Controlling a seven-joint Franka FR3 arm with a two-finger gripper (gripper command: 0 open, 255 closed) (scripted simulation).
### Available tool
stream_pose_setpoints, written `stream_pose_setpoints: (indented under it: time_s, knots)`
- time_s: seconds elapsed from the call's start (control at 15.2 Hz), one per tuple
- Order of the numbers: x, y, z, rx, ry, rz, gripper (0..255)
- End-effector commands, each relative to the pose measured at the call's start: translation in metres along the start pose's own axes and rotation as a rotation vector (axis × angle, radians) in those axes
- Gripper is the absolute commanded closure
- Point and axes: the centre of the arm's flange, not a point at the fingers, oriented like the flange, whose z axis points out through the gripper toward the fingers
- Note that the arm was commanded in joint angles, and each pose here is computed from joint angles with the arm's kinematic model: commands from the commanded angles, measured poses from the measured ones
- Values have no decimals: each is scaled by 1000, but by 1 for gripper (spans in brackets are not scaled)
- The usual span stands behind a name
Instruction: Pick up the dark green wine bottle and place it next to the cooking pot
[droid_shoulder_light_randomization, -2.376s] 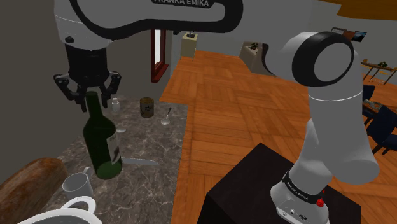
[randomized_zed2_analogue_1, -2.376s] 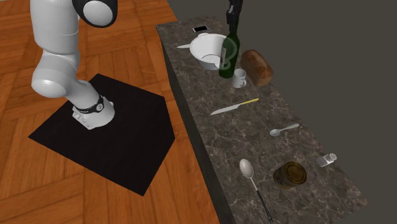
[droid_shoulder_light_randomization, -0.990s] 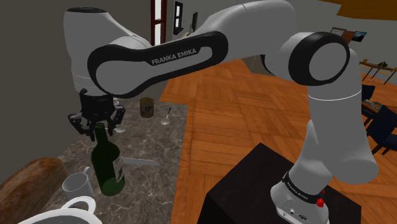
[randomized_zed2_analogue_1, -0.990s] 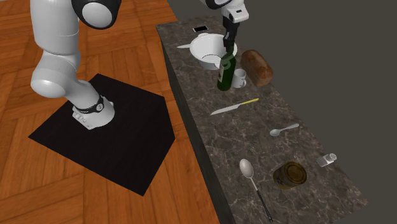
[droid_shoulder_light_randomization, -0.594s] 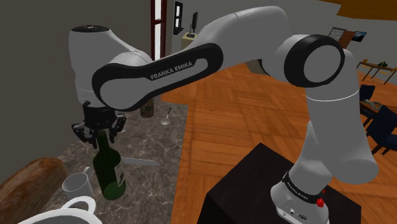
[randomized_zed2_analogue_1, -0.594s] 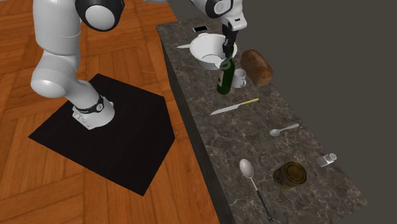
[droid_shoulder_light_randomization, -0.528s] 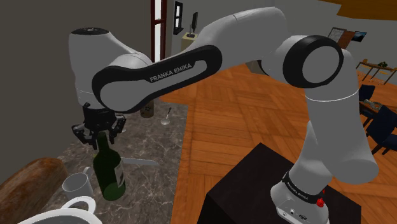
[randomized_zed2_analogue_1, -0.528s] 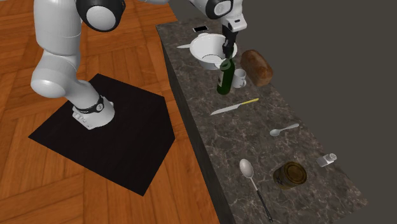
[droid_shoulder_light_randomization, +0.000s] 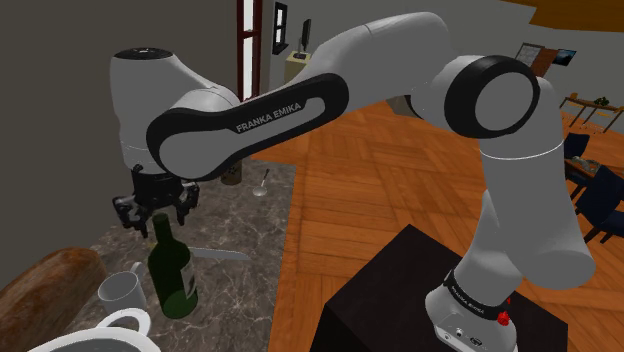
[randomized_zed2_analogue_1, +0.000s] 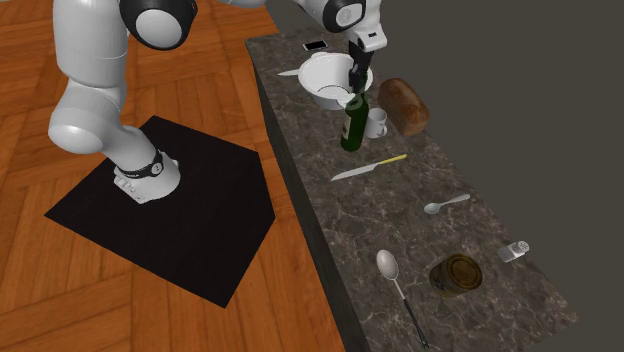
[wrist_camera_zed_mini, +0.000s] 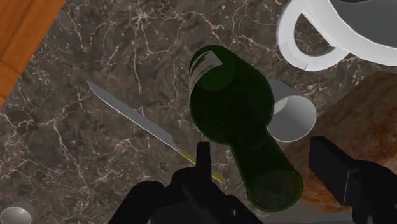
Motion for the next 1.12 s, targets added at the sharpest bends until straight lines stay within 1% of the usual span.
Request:
stream_pose_setpoints:
  time_s: [0.0, 0.26, 0.53, 1.06]
  knots:
    - [0, 0, 0, 0, 0, 0, 0]
    - [0, 0, 0, 0, 0, 0, 0]
    - [0, 0, -50, 0, 0, 0, 0]
    - [0, 0, -50, 0, 0, 0, 0]
